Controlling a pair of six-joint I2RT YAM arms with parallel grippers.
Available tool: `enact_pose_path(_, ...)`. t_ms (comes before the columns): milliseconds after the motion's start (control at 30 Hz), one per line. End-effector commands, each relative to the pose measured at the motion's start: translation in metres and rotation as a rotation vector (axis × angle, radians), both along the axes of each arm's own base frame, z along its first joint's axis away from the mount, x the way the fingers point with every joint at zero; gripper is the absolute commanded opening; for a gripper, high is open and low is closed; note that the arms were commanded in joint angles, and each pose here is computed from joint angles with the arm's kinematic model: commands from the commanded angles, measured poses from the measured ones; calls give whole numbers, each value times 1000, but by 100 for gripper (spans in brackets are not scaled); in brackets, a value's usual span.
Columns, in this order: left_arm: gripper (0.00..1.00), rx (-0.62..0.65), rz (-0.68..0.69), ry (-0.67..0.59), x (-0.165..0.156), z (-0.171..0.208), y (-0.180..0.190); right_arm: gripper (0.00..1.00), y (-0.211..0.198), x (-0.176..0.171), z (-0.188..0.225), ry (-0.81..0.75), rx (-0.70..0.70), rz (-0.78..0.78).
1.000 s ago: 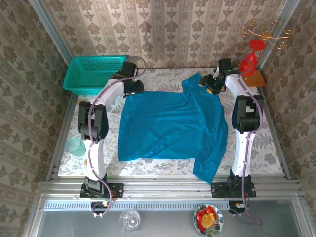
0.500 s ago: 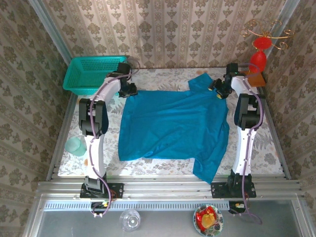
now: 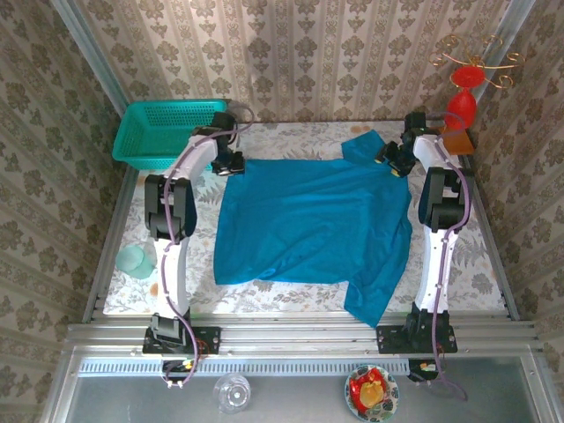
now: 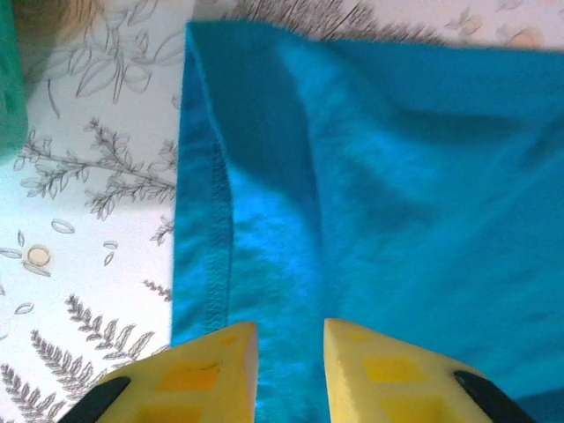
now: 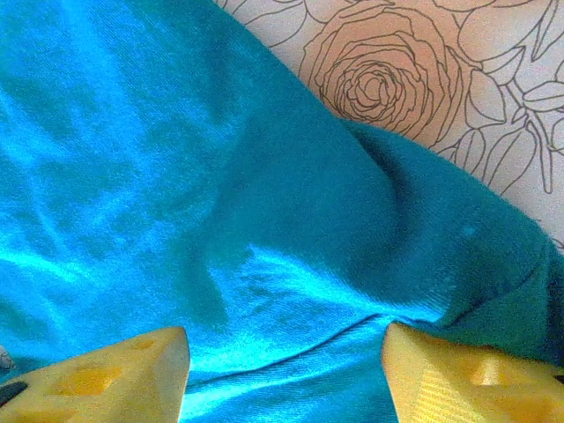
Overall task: Fold the inside-out t-shirt
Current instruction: Smooth out the T-shirt at the center of the table.
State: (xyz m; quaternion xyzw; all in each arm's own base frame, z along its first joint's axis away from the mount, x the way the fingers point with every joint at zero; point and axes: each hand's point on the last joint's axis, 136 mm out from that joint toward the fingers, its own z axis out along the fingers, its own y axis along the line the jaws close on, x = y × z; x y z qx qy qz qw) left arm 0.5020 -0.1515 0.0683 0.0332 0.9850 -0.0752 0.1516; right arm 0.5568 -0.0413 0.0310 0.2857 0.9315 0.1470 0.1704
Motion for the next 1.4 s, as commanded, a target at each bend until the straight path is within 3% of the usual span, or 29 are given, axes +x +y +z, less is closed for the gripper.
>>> enact_pose_path(0, 25, 105, -46, 87, -30, -10, 13, 62, -4, -16, -15, 79, -19, 3)
enact_pose_path(267, 25, 14, -46, 130, -89, -17, 9, 62, -2, -16, -16, 81, -17, 8)
enact_pose_path(433, 26, -18, -34, 167, -108, -28, 9, 62, -2, -17, -17, 84, -17, 11)
enact_pose_path(967, 29, 117, -11, 199, -115, -46, 33, 62, -2, -17, -13, 84, -22, 24)
enact_pose_path(1100, 29, 98, -18, 215, -117, -50, 29, 62, -2, -18, -14, 87, -22, 25)
enact_pose_path(1367, 19, 83, -27, 230, -119, -57, 24, 62, 0, -19, -16, 90, -15, 34)
